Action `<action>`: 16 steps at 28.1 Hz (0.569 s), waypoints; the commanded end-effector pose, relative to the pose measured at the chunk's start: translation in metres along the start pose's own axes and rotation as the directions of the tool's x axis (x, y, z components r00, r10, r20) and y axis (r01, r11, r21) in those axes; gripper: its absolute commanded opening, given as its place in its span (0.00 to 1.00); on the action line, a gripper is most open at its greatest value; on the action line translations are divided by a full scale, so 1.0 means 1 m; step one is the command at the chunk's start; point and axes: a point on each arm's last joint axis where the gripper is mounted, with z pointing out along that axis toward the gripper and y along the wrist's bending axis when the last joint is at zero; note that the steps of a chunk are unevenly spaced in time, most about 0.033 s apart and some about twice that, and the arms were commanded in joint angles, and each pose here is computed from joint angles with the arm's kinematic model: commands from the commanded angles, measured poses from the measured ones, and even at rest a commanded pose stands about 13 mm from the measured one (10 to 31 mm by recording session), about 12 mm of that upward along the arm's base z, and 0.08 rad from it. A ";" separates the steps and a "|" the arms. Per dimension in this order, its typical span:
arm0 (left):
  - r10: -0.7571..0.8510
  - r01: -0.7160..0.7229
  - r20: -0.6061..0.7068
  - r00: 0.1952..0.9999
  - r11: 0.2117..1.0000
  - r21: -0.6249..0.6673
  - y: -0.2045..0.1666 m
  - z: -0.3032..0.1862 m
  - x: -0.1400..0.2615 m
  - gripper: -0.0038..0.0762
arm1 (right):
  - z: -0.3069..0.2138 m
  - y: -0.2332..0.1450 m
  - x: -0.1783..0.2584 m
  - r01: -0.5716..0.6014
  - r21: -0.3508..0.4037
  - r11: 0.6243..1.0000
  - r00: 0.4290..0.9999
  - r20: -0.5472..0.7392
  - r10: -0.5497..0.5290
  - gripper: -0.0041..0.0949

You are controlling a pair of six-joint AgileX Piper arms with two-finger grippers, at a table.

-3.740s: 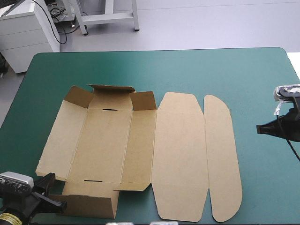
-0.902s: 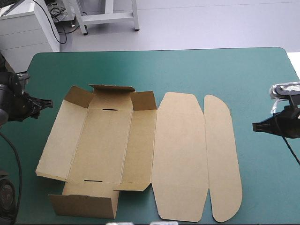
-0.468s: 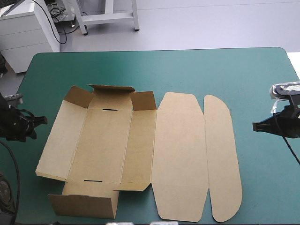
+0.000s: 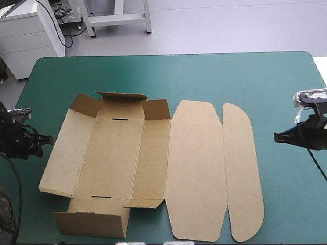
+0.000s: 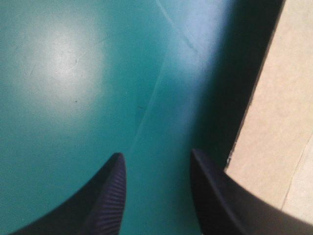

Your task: Fold the box

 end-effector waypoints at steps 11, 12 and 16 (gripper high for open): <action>0.006 -0.017 0.088 0.996 0.992 0.128 -0.014 -0.014 -0.003 0.63 | -0.009 0.001 -0.006 0.011 0.004 1.000 0.998 0.064 -0.011 0.02; 0.009 -0.024 0.100 0.995 0.989 0.149 -0.015 -0.014 -0.004 0.61 | -0.009 0.001 -0.006 0.011 0.004 1.000 0.998 0.064 -0.011 0.02; 0.028 -0.042 0.073 0.997 0.980 0.197 -0.018 -0.005 -0.008 0.52 | -0.009 0.001 -0.006 0.013 0.004 1.000 0.998 0.062 -0.013 0.02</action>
